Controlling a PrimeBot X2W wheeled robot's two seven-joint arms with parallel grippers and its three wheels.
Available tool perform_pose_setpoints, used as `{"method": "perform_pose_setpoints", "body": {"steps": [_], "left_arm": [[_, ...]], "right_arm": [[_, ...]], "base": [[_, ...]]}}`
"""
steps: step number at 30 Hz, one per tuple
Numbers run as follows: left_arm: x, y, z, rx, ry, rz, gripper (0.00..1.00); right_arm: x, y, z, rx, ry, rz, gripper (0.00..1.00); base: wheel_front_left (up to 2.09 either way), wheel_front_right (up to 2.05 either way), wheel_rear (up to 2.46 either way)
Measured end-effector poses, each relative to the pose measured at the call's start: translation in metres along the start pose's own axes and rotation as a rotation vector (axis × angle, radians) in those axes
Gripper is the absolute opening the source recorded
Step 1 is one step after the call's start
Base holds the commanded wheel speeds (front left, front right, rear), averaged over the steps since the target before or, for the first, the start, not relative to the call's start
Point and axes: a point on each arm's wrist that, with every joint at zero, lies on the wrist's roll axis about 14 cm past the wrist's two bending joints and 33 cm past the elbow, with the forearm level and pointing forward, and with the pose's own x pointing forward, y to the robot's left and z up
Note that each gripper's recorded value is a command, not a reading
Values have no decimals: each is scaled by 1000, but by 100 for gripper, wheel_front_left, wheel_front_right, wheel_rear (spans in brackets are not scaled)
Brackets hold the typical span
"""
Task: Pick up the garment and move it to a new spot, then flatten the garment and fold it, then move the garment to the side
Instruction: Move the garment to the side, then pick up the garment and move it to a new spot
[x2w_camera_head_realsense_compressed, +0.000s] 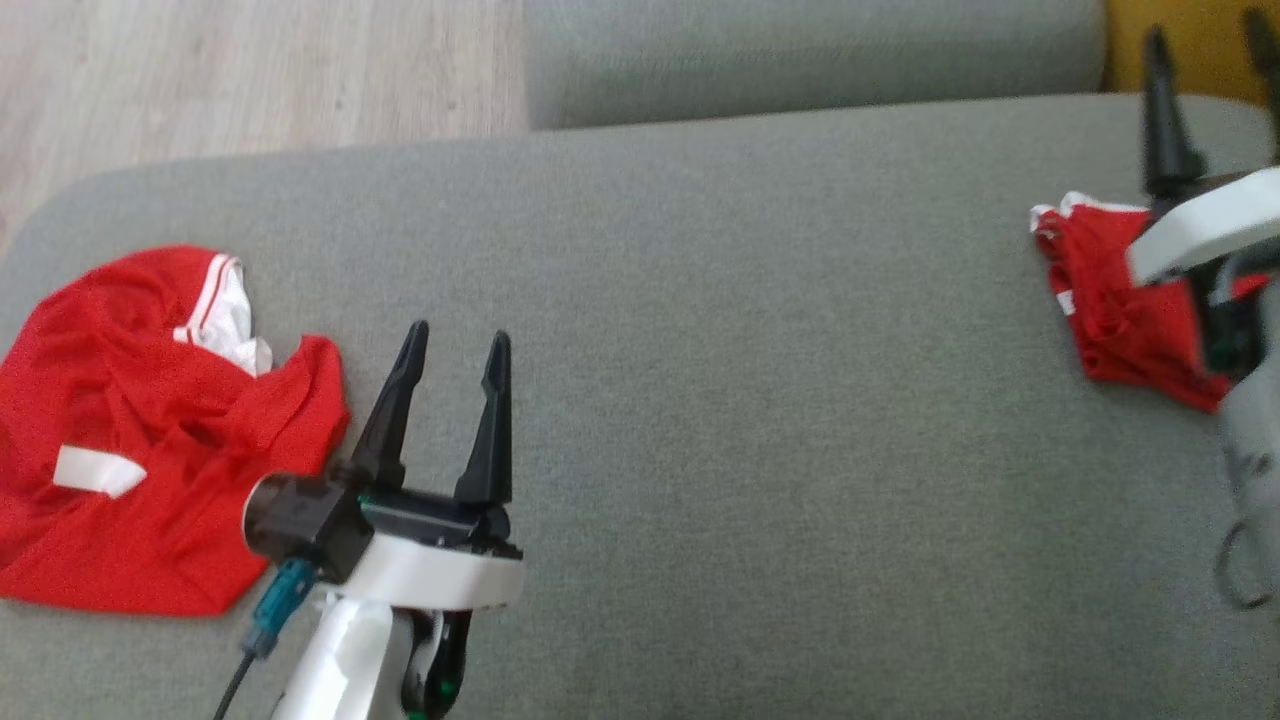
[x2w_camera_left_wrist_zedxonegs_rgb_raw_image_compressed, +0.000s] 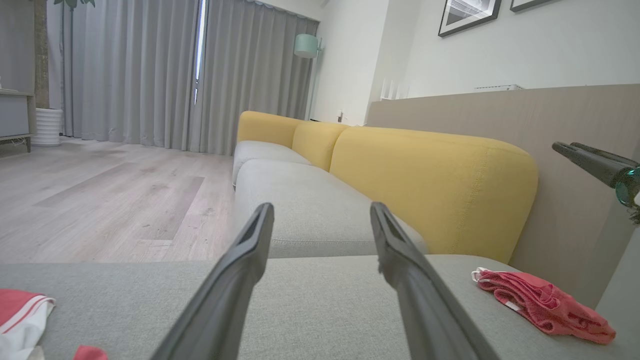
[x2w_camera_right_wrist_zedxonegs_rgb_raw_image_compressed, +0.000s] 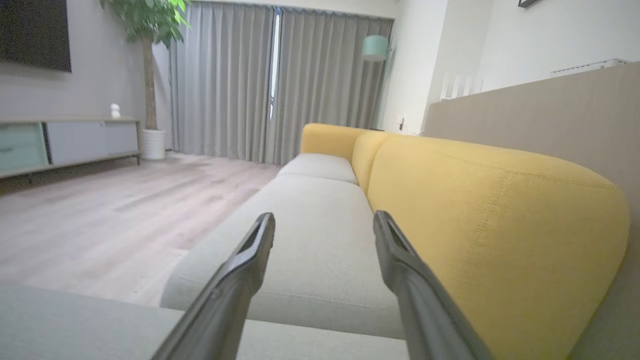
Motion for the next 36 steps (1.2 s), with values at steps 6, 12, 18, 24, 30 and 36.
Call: {"method": "perform_pose_setpoints", "body": {"steps": [6, 12, 18, 24, 30, 36], "left_arm": [[-12, 0, 4, 9, -7, 12, 100], [-29, 7, -3, 4, 19, 47, 100], [-43, 9, -15, -6, 58, 64, 100], [-50, 12, -21, -20, 77, 79, 100], [-50, 19, -18, -19, 67, 102, 100], [-50, 19, -18, -19, 65, 101, 100]], "right_arm": [[-26, 35, 8, 172, -72, 1, 100], [-69, 79, -29, 349, -10, -10, 100], [-120, 100, -75, 367, 121, -1, 100], [-135, 118, -75, 388, 126, 38, 100], [-136, 113, -66, 388, 94, 26, 100], [-135, 111, -62, 387, 79, 22, 100]], "base": [[0, 0, 0], [0, 0, 0], [0, 0, 0], [0, 0, 0], [0, 0, 0], [0, 0, 0]]}}
